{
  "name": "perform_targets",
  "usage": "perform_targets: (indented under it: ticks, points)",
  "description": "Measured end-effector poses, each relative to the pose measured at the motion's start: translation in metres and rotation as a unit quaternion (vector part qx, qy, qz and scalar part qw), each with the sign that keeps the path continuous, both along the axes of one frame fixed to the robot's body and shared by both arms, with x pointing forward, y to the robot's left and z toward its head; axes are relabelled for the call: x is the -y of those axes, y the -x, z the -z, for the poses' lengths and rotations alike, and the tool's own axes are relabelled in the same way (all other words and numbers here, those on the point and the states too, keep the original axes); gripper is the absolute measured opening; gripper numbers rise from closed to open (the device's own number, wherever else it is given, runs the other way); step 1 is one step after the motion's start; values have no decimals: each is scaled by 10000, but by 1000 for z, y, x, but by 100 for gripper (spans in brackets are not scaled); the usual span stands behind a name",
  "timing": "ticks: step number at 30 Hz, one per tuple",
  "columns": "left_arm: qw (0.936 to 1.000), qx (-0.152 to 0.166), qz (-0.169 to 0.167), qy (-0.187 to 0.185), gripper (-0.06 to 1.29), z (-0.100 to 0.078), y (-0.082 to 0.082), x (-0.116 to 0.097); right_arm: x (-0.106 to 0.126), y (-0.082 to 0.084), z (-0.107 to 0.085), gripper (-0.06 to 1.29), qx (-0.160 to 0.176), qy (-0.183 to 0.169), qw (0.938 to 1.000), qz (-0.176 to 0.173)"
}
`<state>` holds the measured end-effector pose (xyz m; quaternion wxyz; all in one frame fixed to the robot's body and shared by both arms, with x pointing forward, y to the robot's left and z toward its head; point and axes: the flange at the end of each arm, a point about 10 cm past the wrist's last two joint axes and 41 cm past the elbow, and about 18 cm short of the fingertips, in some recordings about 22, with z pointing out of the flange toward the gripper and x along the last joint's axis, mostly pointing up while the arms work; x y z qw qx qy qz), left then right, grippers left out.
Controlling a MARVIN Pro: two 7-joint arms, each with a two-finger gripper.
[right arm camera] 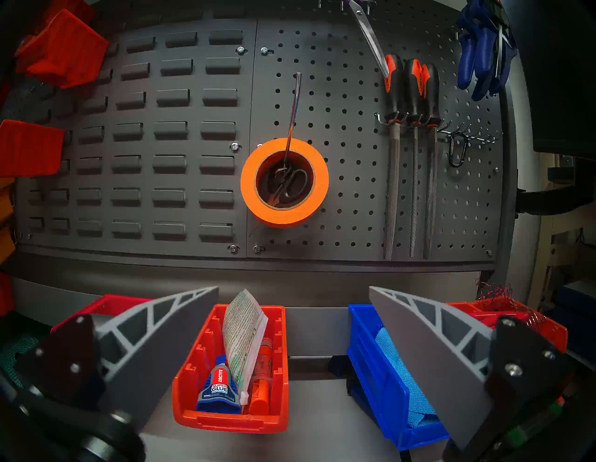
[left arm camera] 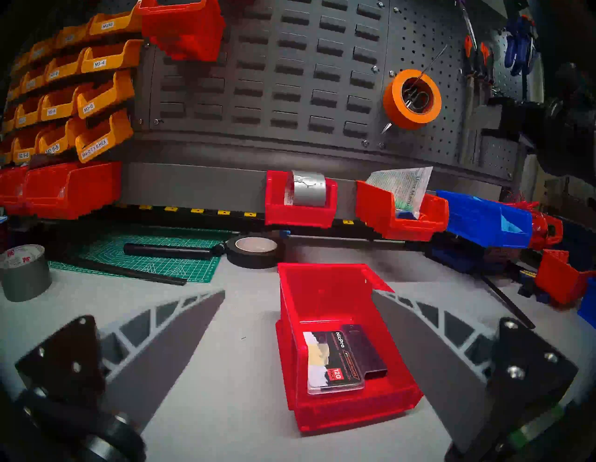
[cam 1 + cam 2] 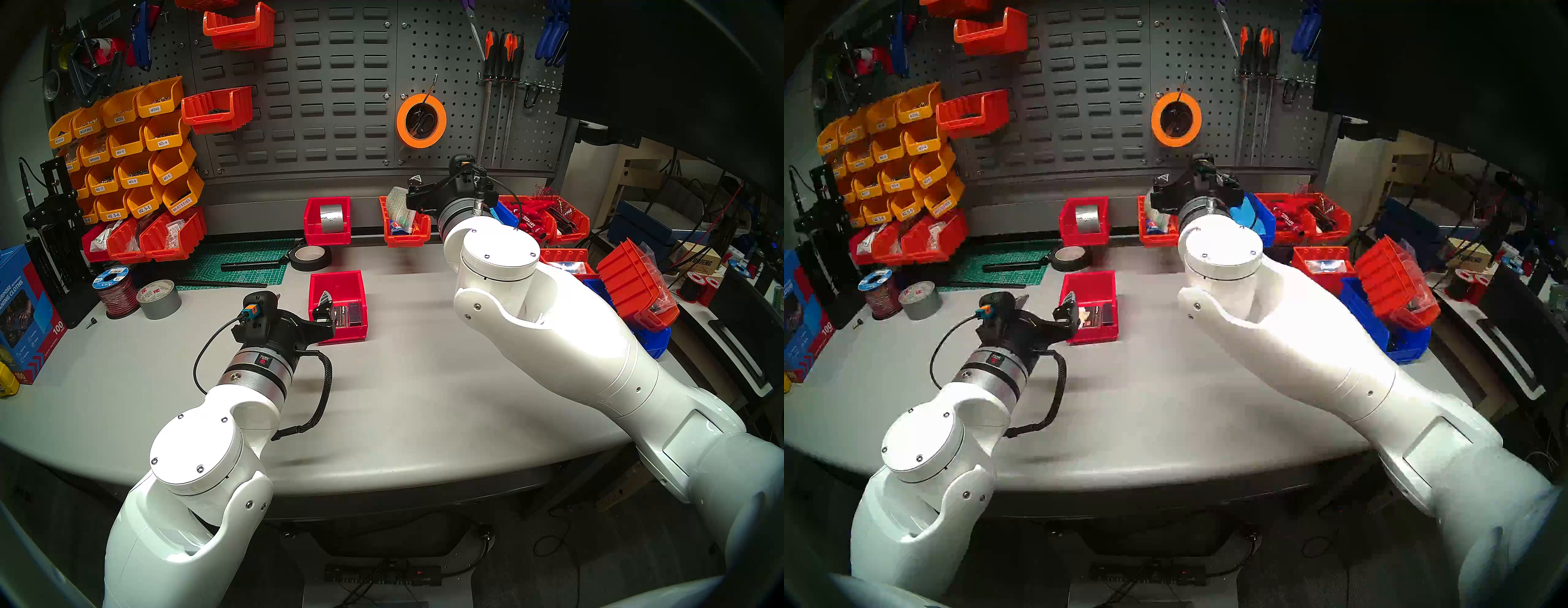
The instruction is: Hang all the unorganized tool boxes onto the wall
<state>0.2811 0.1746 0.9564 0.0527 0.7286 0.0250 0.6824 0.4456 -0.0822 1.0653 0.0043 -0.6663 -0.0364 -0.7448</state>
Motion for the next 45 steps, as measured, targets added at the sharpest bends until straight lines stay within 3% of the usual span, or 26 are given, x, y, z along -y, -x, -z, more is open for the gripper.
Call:
perform_targets:
  ticks: [7,19,33,45]
  points:
    - [10000,-25,26,52,123,4,-8,-2,0,0,0,121,2,0,10000,0]
    - [9990,-438,-18,-57,123,28,-20,2,0,0,0,121,3,1,10000,-1]
    - [9990,-351,-261,-121,123,34,-33,-4,0,0,0,121,3,1,10000,-1]
    - [9993,-319,-159,-80,123,32,-37,1,0,0,0,121,4,1,10000,-2]
